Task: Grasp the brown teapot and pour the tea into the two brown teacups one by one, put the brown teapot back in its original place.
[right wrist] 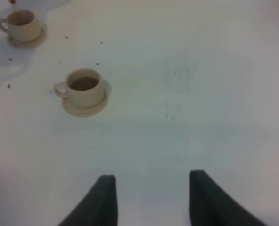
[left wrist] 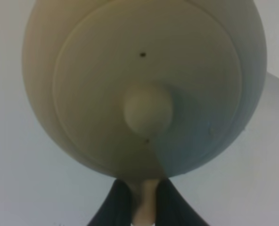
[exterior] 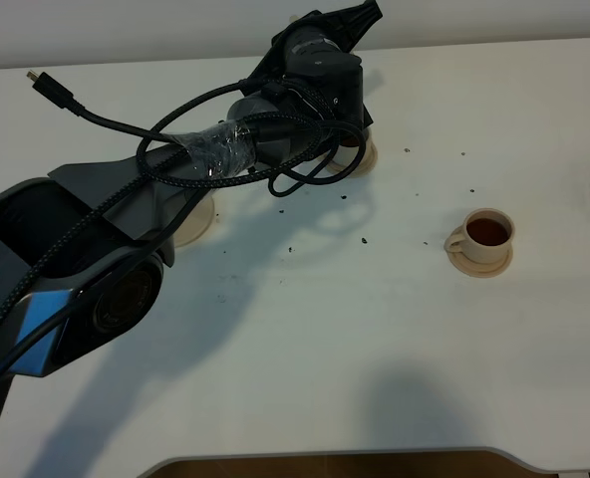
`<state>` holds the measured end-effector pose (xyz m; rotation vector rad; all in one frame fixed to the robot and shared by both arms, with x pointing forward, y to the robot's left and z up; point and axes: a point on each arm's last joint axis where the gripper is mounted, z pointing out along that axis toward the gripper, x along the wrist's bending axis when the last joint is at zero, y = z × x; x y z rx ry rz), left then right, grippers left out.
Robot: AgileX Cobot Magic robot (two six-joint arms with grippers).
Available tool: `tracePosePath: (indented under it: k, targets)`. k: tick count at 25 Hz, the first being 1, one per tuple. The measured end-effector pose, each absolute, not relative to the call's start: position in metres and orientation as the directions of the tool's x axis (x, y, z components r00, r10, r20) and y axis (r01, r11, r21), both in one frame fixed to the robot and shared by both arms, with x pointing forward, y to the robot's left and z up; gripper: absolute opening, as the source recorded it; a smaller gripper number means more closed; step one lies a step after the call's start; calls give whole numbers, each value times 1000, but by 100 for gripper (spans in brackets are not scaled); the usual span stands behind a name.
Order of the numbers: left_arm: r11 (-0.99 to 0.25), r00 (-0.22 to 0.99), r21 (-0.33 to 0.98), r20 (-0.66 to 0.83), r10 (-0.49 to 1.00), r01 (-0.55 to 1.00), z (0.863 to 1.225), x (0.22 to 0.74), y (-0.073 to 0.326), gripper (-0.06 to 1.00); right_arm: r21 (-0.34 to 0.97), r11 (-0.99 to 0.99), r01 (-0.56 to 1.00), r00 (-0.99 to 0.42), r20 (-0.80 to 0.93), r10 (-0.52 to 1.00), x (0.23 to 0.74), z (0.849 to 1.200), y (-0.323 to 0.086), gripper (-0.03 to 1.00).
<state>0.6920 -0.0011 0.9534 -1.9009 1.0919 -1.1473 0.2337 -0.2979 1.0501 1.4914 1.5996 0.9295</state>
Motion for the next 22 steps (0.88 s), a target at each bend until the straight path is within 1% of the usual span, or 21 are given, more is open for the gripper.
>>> tracePosePath:
  k: [13, 22]
  targets:
    - [-416, 219, -848, 360, -907, -328, 955, 693, -5, 12, 888, 59, 456, -43, -44, 998, 234, 1050, -298, 38]
    - [-415, 211, -847, 363, -908, -332, 955, 693, -6, 12, 888, 59, 456, -43, -44, 998, 234, 1050, -298, 38]
